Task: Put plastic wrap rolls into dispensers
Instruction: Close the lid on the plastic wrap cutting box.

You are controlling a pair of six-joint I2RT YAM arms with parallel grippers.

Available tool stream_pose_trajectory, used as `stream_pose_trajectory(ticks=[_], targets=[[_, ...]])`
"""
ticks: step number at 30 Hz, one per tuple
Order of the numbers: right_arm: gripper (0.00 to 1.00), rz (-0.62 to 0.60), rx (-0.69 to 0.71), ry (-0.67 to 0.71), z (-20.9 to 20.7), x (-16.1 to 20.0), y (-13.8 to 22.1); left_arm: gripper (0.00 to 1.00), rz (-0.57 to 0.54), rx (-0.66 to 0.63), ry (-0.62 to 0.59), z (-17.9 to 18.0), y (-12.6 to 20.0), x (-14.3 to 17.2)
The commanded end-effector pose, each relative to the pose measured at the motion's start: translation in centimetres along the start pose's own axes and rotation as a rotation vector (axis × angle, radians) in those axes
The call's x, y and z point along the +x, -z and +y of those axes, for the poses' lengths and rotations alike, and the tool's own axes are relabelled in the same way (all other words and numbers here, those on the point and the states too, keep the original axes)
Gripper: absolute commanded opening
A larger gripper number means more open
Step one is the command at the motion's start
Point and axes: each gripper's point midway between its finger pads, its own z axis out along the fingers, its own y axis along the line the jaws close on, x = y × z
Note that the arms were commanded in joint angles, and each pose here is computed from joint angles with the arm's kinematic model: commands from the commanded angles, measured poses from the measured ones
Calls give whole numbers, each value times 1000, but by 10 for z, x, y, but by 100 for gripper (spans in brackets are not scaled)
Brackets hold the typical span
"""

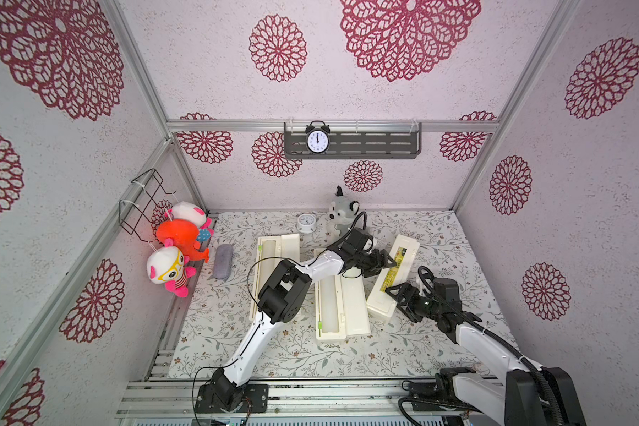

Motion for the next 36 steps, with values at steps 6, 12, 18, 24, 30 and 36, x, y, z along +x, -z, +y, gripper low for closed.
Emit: stream_pose_trajectory(ticks=[6,12,18,24,30,36], targets=[[74,-114,107,-50,21,-16,-6,76,125,-81,46,13,-15,52],[72,-94,169,-50,32,-3,-23,76,119,-70,55,15,-16,51],[67,-117,245,-105,17,1,-23,75,102,-65,60,17,-11,49],[63,-122,246,-98,24,-5,-27,76,109,-53,71,18,-8,51],[86,-87,287,-62,14,4,-25,76,136,-63,55,13,17,56],[84,-72,316,-58,1,13,-19,76,194,-63,39,7,33,67]])
